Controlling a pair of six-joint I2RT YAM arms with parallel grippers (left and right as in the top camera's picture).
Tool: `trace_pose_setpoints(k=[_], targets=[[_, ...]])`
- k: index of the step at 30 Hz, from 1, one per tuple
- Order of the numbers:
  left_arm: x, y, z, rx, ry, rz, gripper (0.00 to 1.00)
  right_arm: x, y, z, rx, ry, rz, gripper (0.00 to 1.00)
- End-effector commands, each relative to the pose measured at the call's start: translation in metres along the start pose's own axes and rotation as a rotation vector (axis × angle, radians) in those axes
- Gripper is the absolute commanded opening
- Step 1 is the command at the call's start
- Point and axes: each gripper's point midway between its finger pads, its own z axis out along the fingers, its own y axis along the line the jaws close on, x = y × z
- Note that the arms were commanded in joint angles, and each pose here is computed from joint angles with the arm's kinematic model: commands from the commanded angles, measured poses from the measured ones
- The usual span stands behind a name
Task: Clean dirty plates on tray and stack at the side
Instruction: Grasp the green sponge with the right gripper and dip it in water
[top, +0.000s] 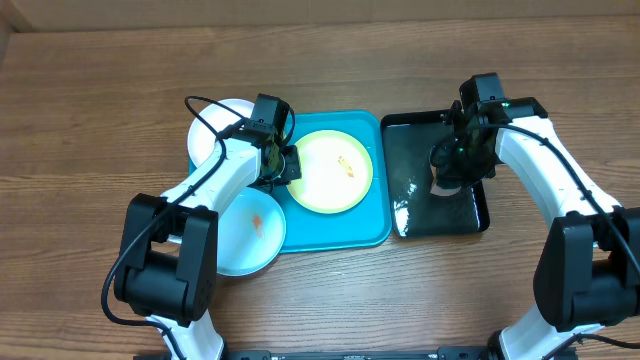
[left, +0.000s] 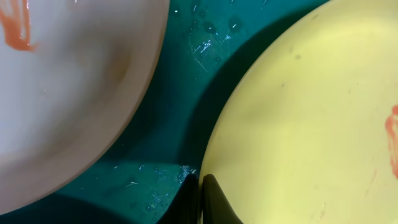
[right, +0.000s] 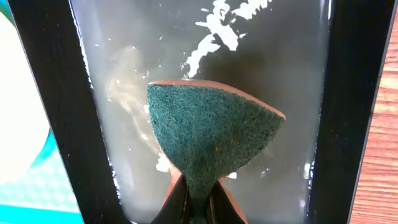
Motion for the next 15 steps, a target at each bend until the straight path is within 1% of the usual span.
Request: trace_pose_setpoints(k=[1,7,10,15], targets=[[0.004,0.002,0.005,-0.001,0.016,0.021,0.04,-0.007,0.004,-0.006,-0.012,-0.024,-0.012,0.04],[0.004,0.002,0.005,0.000,0.014,0.021,0.05,-0.008,0.004,-0.007,-0.011,-0.025,-0.006,0.04],[0.004,0.002,0.005,0.000,0.016,0.021,0.04,-0.014,0.004,-0.014,-0.005,-0.041,0.039,0.04],[0.004,0.001,0.005,0.000,0.015,0.021,0.04,-0.018,0.006,-0.022,-0.005,-0.049,0.034,0.04]])
